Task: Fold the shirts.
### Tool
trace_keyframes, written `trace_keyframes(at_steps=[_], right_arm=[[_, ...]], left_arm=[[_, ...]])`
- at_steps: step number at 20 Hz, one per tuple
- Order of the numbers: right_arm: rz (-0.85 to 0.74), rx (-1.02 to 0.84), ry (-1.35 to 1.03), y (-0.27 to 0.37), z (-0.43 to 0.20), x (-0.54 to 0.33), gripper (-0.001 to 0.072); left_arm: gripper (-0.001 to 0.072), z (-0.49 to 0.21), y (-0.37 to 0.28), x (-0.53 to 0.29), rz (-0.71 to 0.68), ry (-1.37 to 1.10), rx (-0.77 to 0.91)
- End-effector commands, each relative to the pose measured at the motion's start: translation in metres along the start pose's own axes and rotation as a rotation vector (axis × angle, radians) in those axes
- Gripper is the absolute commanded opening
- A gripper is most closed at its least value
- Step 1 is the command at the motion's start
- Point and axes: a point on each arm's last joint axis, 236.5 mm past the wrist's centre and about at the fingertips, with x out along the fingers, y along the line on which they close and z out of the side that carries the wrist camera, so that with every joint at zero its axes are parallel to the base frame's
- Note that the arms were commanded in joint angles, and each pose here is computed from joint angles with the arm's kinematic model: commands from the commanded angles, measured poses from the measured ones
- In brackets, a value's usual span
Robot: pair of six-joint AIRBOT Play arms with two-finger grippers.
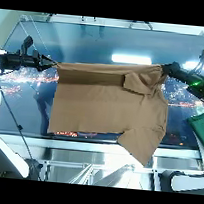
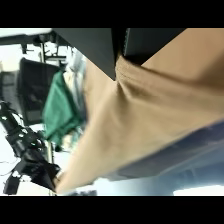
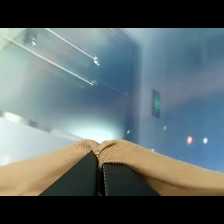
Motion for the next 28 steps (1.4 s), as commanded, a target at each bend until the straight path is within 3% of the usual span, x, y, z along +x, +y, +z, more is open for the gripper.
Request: trace_keyframes(at_steps=[1,6,9,14,15,16,18,19,22,23,24,28], right_arm=[[0.012,0.054,-0.008,-0.026,0.006,0.016,0.0019],[0.031,0.017,0.09,-0.032,-0.021,0.02,0.0019],[-0.035,-0.014,0.216,-0.048,-0.051,0.015,0.0019],[-0.155,-0.062,0.323,-0.077,-0.074,0.006,0.002],[-0.158,-0.059,0.321,-0.078,-0.073,0.006,0.002],[-0.161,-0.042,0.319,-0.077,-0.073,0.006,0.0026],[-0.162,-0.02,0.314,-0.076,-0.069,0.002,0.0301],[-0.159,0.002,0.314,-0.074,-0.065,-0.005,0.0323],[-0.172,0.121,0.344,-0.075,-0.053,-0.048,0.0312],[-0.166,0.141,0.385,-0.073,-0.055,-0.068,0.0234],[-0.169,0.154,0.434,-0.073,-0.061,-0.086,0.0218],[-0.334,0.219,0.647,-0.093,-0.127,-0.17,0.0223]], left_arm=[[0.0019,0.01,0.043,0.007,0.105,0.012,-0.051],[0.0018,-0.017,0.06,0.033,0.129,0.103,-0.079],[0.001,-0.03,0.058,0.044,0.128,0.164,-0.069],[0.0013,-0.056,0.087,0.036,0.334,0.3,-0.122],[0.005,-0.061,0.091,0.033,0.361,0.318,-0.152],[0.024,-0.067,0.094,0.031,0.386,0.338,-0.178],[0.0252,-0.077,0.097,0.017,0.425,0.375,-0.214],[0.0251,-0.08,0.098,0.007,0.458,0.382,-0.251],[0.025,-0.073,0.086,-0.033,0.508,0.316,-0.32],[0.0249,-0.068,0.077,-0.045,0.517,0.287,-0.309],[0.0249,-0.065,0.067,-0.056,0.527,0.254,-0.3],[0.0249,-0.102,0.039,-0.088,0.577,0.25,-0.323]])
